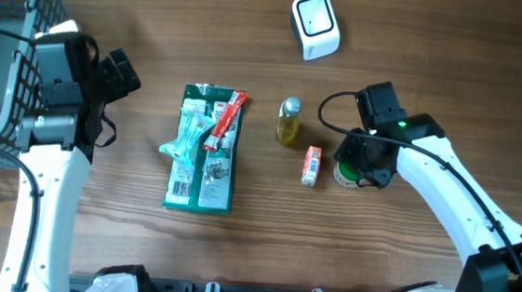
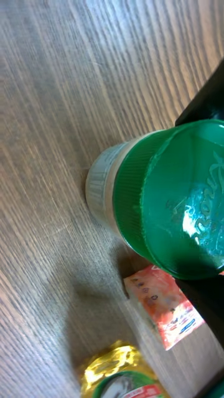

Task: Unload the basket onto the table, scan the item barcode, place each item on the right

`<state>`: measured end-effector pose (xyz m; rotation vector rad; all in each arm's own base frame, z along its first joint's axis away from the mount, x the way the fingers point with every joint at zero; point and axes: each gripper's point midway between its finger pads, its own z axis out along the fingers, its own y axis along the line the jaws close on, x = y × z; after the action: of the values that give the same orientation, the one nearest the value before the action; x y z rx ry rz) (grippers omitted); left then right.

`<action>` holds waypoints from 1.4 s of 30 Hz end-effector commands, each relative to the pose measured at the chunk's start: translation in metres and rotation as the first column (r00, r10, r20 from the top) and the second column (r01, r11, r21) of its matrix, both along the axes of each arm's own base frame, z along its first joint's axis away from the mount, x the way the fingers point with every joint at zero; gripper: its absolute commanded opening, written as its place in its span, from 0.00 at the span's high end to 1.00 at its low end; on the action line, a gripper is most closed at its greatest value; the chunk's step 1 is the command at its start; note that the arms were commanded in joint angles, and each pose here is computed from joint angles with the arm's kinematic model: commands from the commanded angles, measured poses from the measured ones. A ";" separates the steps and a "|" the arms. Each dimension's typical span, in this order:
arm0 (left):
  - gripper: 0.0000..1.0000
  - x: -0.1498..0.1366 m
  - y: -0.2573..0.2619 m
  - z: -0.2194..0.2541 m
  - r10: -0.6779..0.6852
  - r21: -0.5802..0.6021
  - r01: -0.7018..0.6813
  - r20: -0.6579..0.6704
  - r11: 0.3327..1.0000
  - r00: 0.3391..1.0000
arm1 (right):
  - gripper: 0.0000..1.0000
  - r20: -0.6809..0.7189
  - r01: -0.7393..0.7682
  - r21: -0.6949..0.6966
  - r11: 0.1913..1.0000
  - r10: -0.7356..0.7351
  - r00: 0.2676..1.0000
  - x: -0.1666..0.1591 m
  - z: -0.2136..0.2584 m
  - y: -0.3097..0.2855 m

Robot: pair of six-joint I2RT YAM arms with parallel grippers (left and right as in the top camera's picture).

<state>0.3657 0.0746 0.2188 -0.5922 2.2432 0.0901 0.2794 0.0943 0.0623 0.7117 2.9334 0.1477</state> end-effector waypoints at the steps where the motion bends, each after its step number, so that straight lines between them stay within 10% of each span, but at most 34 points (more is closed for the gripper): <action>1: 0.00 0.001 0.004 0.003 0.005 0.015 -0.005 0.003 1.000 1.000 | 0.55 -0.004 -0.084 -0.042 0.996 0.084 0.996 0.000 -0.003 -0.004; 9: 0.00 0.001 0.004 0.003 0.005 0.015 -0.005 0.003 1.000 1.000 | 0.59 0.005 -0.320 -0.076 0.944 0.322 0.947 0.006 0.010 -0.002; 15: 0.00 0.001 0.004 0.003 0.005 0.015 -0.005 0.003 1.000 1.000 | 0.58 0.020 -0.673 -0.149 0.725 0.682 0.731 0.017 0.030 0.001; 33: 0.00 0.001 0.004 0.003 0.005 0.015 -0.005 0.004 1.000 1.000 | 0.47 -0.006 -0.796 -0.222 0.563 0.816 0.578 0.024 0.030 -0.003; 37: 0.00 0.001 0.004 0.003 0.005 0.015 -0.005 0.004 1.000 1.000 | 0.00 -0.003 -0.785 -0.219 0.579 0.804 0.594 0.024 0.030 -0.003; 42: 0.00 0.001 0.004 0.003 0.005 0.015 -0.005 0.004 1.000 1.000 | 0.00 0.003 -0.772 -0.218 0.597 0.791 0.612 0.025 0.030 -0.003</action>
<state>0.3657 0.0746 0.2188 -0.5926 2.2431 0.0899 0.2966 0.0905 0.0884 -0.6822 2.8751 -0.0247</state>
